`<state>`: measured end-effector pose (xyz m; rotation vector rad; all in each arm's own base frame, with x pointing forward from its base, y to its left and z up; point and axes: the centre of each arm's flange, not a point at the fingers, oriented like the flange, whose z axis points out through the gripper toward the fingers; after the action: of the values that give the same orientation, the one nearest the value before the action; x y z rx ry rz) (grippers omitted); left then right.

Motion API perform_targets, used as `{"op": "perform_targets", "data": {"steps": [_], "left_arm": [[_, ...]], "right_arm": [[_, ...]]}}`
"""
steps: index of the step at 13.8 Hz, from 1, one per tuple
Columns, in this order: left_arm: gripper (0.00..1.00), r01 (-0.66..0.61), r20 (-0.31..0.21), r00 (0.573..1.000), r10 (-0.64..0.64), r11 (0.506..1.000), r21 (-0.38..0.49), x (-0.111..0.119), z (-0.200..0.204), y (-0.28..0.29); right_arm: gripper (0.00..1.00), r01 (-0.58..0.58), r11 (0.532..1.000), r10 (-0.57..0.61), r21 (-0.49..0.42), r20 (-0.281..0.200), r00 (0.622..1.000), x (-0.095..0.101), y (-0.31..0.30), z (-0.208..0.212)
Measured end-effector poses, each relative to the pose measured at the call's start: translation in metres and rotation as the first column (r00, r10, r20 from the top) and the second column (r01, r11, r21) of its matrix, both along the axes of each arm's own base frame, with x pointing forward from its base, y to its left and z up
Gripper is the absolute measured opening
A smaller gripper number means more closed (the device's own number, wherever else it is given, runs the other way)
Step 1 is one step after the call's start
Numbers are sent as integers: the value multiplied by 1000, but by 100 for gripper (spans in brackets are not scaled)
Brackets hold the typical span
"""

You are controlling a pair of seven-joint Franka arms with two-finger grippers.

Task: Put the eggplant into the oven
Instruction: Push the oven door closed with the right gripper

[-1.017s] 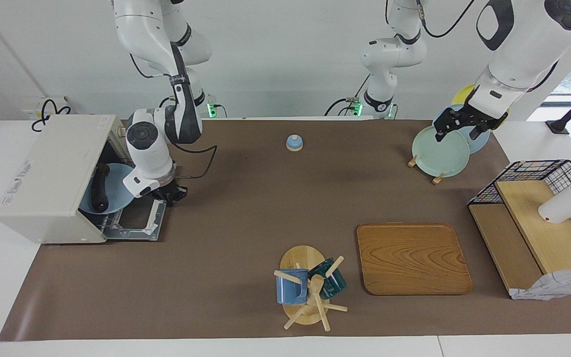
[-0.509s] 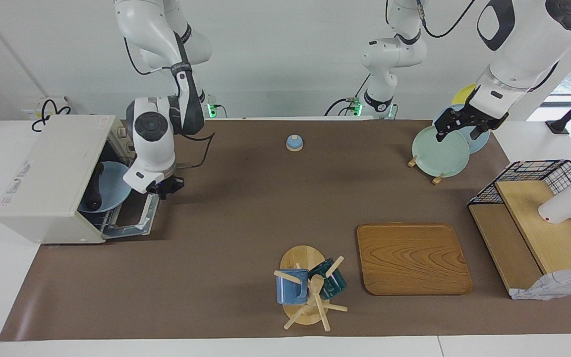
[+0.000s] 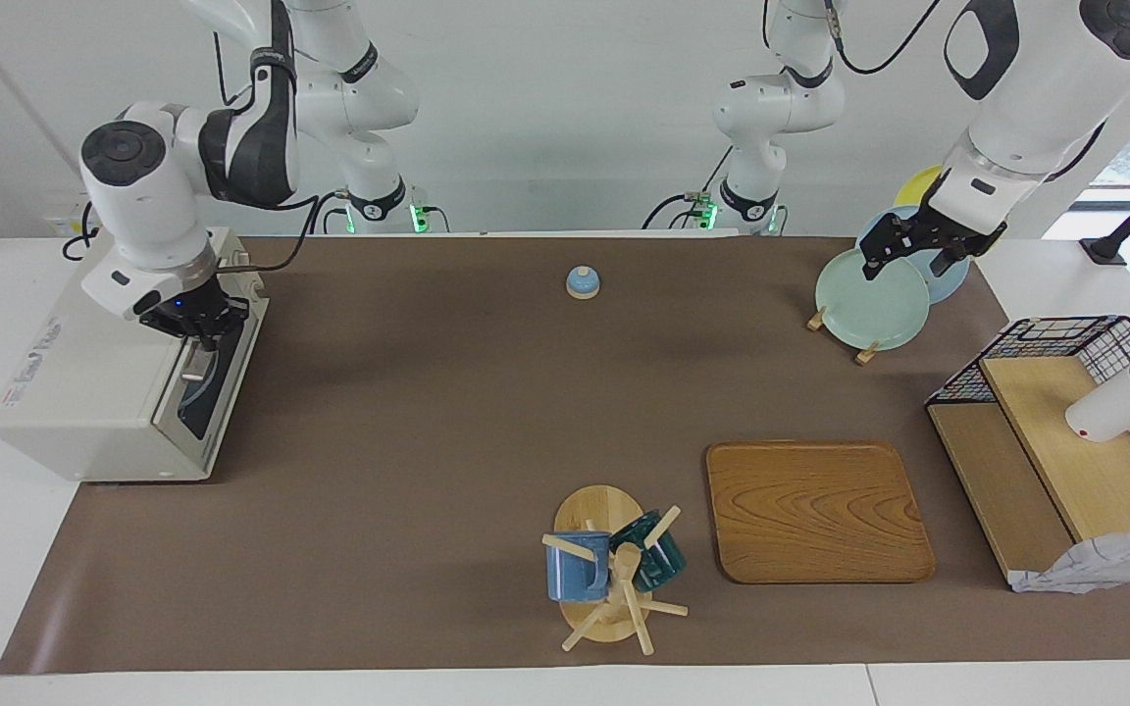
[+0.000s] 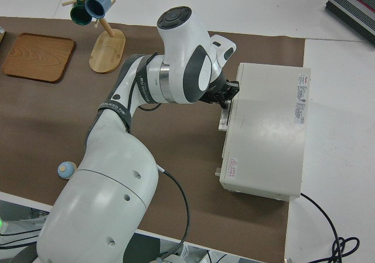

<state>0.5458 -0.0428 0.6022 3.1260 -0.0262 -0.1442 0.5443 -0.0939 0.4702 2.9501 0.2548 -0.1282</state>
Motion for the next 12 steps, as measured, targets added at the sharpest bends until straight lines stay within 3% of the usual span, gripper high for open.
{"op": "perform_targets", "data": {"steps": [2,3,7,10,12], "left_arm": [[100,0,0,1000,0,1000,0,0,0,0],[100,0,0,1000,0,1000,0,0,0,0],[100,0,0,1000,0,1000,0,0,0,0],[100,0,0,1000,0,1000,0,0,0,0],[100,0,0,1000,0,1000,0,0,0,0]], "right_arm": [[1,51,997,-48,61,-59,997,-3,0,18],[9,61,995,-56,75,-72,996,-1,4,37],[51,43,993,-37,106,-58,998,3,30,101],[85,104,986,-94,128,-77,993,0,34,102],[100,127,984,-117,125,-84,990,-1,36,102]]}}
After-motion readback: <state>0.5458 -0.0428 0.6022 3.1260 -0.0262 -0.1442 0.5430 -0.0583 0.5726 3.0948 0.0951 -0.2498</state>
